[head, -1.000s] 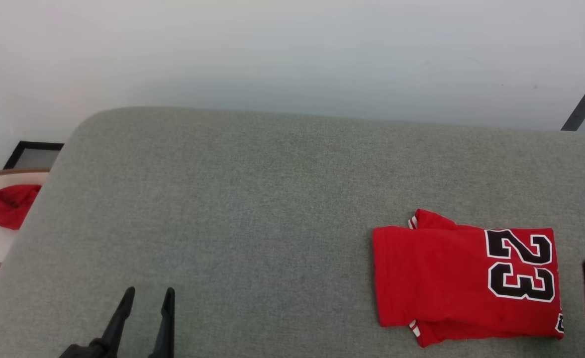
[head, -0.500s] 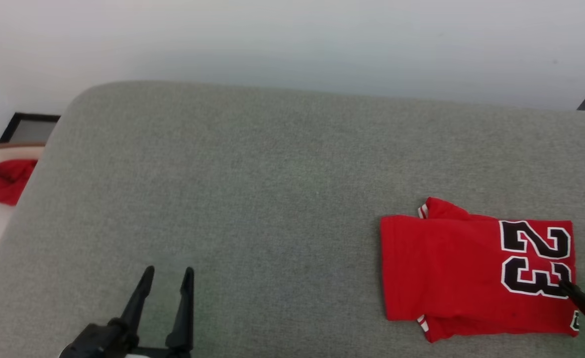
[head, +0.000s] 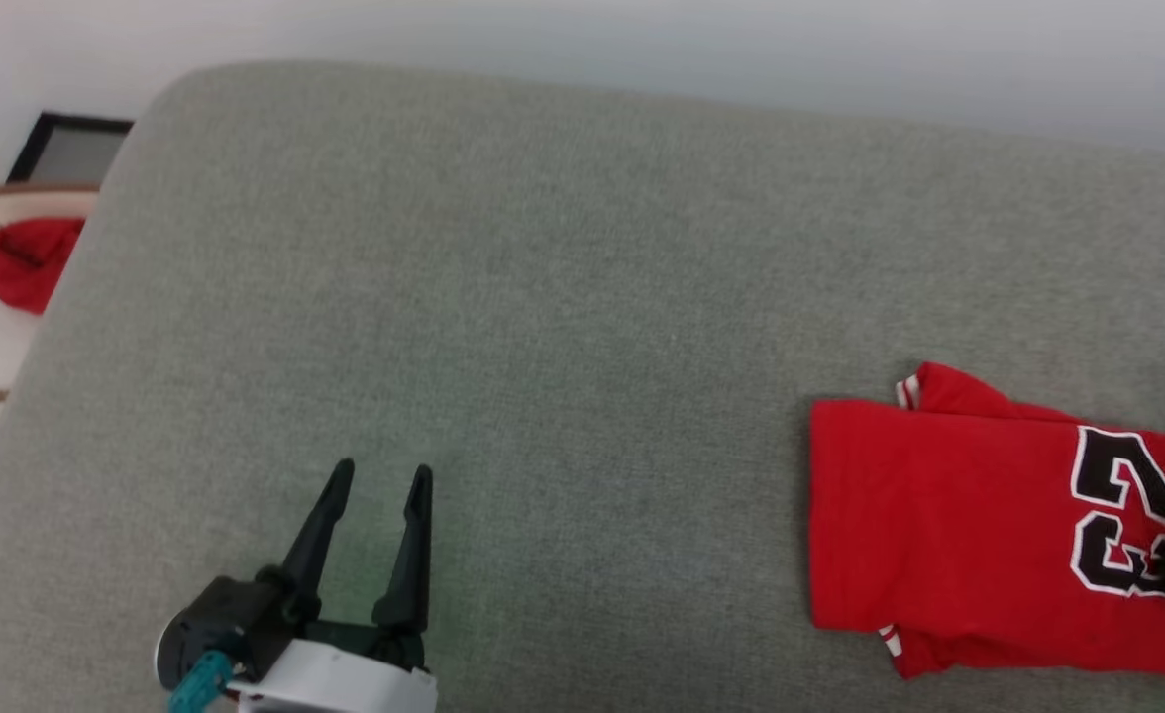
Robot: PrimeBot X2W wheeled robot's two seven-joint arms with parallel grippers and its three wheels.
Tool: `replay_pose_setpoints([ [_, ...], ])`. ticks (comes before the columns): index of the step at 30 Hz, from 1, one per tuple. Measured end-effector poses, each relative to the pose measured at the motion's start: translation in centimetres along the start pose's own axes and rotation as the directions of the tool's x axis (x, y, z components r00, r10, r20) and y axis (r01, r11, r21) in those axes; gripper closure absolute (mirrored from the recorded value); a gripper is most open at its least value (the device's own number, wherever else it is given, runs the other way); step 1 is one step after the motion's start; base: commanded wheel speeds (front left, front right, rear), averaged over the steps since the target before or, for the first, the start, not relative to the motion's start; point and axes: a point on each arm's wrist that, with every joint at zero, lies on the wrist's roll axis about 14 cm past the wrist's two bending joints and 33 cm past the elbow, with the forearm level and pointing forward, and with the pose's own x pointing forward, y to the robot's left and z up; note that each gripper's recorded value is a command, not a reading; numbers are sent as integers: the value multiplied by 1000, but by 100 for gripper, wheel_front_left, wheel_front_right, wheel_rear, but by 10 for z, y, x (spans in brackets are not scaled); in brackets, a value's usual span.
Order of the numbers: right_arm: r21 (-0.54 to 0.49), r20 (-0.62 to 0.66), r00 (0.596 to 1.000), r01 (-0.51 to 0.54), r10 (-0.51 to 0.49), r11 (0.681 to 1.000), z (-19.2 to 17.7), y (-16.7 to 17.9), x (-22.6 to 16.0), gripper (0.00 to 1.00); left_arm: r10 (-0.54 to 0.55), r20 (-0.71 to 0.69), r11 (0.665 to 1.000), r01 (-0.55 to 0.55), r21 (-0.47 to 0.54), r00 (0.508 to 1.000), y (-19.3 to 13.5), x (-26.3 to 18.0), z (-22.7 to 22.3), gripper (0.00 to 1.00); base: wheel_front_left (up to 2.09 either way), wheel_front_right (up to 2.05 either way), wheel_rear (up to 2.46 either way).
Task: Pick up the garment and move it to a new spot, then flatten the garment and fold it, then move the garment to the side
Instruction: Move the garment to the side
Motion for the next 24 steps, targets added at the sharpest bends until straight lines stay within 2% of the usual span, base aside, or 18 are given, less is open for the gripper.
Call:
replay_pose_setpoints([
  [7,9,-61,998,-9,9,1000,-13,4,28,0,9,-20,1000,-10,-7,1000,4,10,-9,0,0,0,0],
  [8,8,-63,998,-11,12,1000,-14,4,31,19,11,-23,1000,-11,-7,1000,4,11,-10,0,0,0,0],
  [9,6,-59,998,-14,14,1000,-13,5,32,67,12,-25,1000,-12,-7,1000,5,12,-11,0,0,0,0],
  [10,9,-48,999,-15,15,1000,-12,5,33,100,11,-26,1000,-11,-6,1000,5,13,-11,0,0,0,0],
  [19,120,121,992,-56,41,991,-3,3,28,100,-47,-10,999,47,2,999,-9,30,-9,0,0,0,0],
  [24,192,222,974,4,-47,981,2,-30,9,100,-129,8,992,129,10,992,-32,46,-6,0,0,0,0],
])
